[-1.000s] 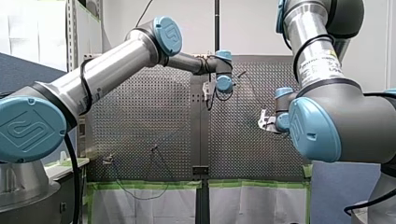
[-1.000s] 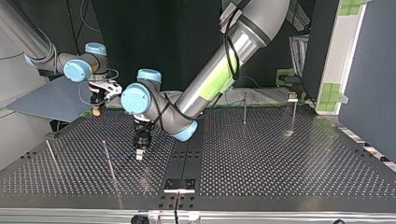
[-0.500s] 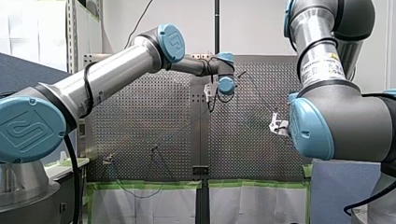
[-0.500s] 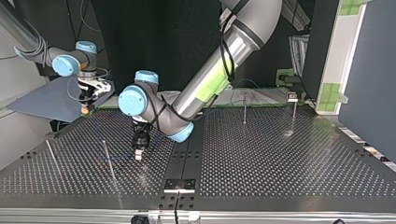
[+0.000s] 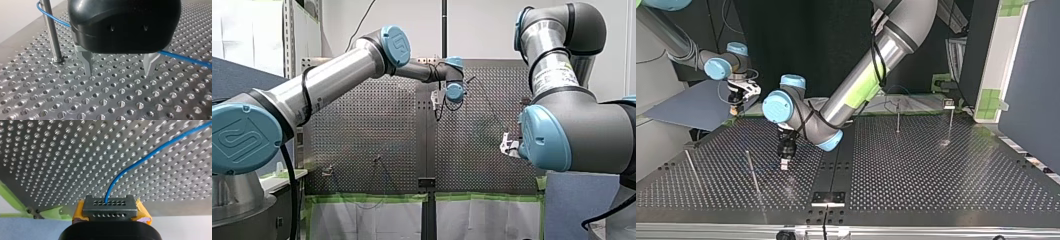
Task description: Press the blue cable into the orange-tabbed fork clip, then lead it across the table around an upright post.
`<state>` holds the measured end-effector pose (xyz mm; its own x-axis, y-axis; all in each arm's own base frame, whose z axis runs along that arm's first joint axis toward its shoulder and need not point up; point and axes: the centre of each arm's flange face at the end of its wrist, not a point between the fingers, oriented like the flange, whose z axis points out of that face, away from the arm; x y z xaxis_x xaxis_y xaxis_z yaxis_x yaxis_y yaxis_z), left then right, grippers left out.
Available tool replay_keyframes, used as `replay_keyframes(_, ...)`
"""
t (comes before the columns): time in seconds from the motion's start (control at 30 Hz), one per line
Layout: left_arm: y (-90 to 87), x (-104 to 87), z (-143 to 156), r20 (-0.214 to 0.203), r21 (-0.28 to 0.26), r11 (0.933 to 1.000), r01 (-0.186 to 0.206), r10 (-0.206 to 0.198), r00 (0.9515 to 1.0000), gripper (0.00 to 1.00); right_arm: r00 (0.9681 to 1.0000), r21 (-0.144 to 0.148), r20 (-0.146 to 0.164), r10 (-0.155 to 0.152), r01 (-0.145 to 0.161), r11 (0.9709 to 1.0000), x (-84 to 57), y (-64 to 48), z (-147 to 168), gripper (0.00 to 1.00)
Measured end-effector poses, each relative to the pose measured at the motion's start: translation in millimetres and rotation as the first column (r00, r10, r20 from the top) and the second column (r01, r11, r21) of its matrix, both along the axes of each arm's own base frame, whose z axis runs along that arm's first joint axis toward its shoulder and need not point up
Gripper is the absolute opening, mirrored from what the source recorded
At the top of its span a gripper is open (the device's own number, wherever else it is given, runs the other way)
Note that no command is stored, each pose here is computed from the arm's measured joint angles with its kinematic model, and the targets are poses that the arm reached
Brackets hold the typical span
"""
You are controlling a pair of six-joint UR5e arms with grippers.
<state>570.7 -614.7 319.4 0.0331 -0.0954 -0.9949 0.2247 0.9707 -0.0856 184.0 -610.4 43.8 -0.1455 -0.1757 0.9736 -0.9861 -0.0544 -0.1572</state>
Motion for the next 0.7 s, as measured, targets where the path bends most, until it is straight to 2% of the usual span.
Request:
replay_keyframes(0.13,-1.0,-0.1,3.8,0.006,-0.004,1.0,0.002,-0.002,1.0,0.99,0.9998,0.002,0.009,-0.018,0.018,0.9998,-2.3,0.3,-20.7,0.0)
replay_keyframes(0.27,-1.5,0.2,11.4,0.015,-0.004,1.0,0.0,0.0,0.9999,0.99,0.9996,0.0,0.013,-0.024,0.024,0.9997,-4.4,-0.3,-37.2,0.0)
replay_keyframes(0.4,-1.5,0.3,16.8,0.02,-0.003,1.0,-0.002,0.002,0.9998,0.99,0.9996,-0.014,0.012,-0.027,0.027,0.9995,-7.3,-6.1,-49.2,0.0)
replay_keyframes(0.7,-2.6,-2.5,19.4,0.022,0.001,0.9999,-0.015,0.015,0.9996,0.99,0.9983,-0.041,0.002,-0.058,0.058,0.9975,-28.2,-17.9,-81.9,0.0)
